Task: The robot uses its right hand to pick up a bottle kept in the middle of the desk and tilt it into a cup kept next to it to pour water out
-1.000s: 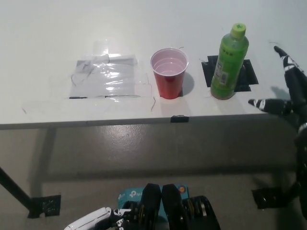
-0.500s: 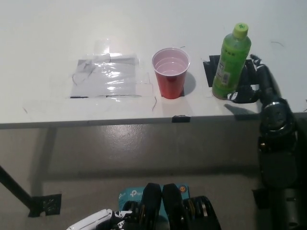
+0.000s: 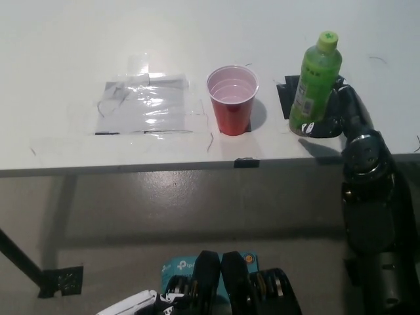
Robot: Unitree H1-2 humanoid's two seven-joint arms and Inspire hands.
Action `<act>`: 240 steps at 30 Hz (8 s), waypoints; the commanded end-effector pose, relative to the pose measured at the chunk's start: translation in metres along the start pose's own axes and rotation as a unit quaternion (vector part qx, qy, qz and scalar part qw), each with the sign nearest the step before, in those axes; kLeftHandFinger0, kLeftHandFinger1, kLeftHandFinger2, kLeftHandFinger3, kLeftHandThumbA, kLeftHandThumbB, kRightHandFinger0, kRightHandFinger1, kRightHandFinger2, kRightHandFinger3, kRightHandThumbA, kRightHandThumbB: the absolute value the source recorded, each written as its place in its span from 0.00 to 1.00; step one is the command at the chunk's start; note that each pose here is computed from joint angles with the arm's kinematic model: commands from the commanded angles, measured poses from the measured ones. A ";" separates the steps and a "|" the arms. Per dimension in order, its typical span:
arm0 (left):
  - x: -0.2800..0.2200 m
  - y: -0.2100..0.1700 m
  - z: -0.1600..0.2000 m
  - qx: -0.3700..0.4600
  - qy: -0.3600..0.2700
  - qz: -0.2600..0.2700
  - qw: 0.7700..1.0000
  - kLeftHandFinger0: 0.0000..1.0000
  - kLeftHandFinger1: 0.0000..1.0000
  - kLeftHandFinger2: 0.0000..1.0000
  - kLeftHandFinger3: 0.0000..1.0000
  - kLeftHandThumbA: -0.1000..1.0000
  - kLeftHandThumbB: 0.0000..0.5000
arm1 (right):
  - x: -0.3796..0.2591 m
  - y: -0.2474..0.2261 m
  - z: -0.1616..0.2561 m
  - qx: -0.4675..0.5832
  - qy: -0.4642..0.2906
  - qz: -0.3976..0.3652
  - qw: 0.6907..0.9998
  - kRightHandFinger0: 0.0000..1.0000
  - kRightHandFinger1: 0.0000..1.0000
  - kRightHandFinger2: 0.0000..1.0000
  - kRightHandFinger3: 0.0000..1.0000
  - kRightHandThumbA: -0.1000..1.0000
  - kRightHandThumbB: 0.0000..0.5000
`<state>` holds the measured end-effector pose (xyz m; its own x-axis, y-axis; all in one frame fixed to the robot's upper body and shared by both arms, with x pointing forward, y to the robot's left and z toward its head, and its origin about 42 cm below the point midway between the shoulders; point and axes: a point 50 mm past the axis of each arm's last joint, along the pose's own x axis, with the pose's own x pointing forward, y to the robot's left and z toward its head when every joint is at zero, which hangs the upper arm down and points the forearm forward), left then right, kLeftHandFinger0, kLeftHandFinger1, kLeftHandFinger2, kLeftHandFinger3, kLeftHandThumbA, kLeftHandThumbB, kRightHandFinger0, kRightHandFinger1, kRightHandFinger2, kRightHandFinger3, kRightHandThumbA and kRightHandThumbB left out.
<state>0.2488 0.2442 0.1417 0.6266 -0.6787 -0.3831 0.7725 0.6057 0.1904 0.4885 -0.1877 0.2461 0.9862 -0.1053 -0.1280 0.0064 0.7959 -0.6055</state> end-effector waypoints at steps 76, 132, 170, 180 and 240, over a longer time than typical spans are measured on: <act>0.007 -0.006 0.010 0.008 0.002 -0.042 0.999 1.00 1.00 1.00 1.00 0.38 1.00 | 0.026 -0.017 0.071 -0.522 -0.301 -0.070 0.795 0.00 0.01 0.18 0.21 0.00 0.00; 0.004 -0.013 0.005 -0.003 0.013 -0.032 0.999 1.00 1.00 1.00 1.00 0.40 1.00 | 0.024 -0.074 0.156 -0.520 -0.265 -0.091 0.807 0.00 0.00 0.11 0.59 0.00 0.10; 0.004 -0.009 0.007 -0.005 0.006 -0.030 1.000 1.00 1.00 1.00 1.00 0.37 1.00 | 0.005 -0.114 0.163 -0.673 -0.344 -0.148 0.638 0.00 0.00 0.23 0.12 0.01 0.21; 0.004 -0.009 0.008 0.006 0.006 -0.033 0.999 1.00 1.00 1.00 1.00 0.40 1.00 | 0.002 -0.105 0.144 -0.683 -0.392 -0.160 0.595 0.00 0.19 0.35 0.10 0.00 0.18; 0.001 -0.010 0.004 -0.002 0.009 -0.030 1.000 1.00 1.00 1.00 1.00 0.38 1.00 | 0.014 -0.097 0.136 -0.612 -0.268 -0.103 0.737 0.08 0.05 0.16 0.14 0.00 0.07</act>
<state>0.2444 0.2326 0.1392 0.5778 -0.7039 -0.4132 0.8068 0.5690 0.1590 0.5251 -0.1866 0.3661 0.9289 0.3649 0.0632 0.2583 -0.5162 -0.8166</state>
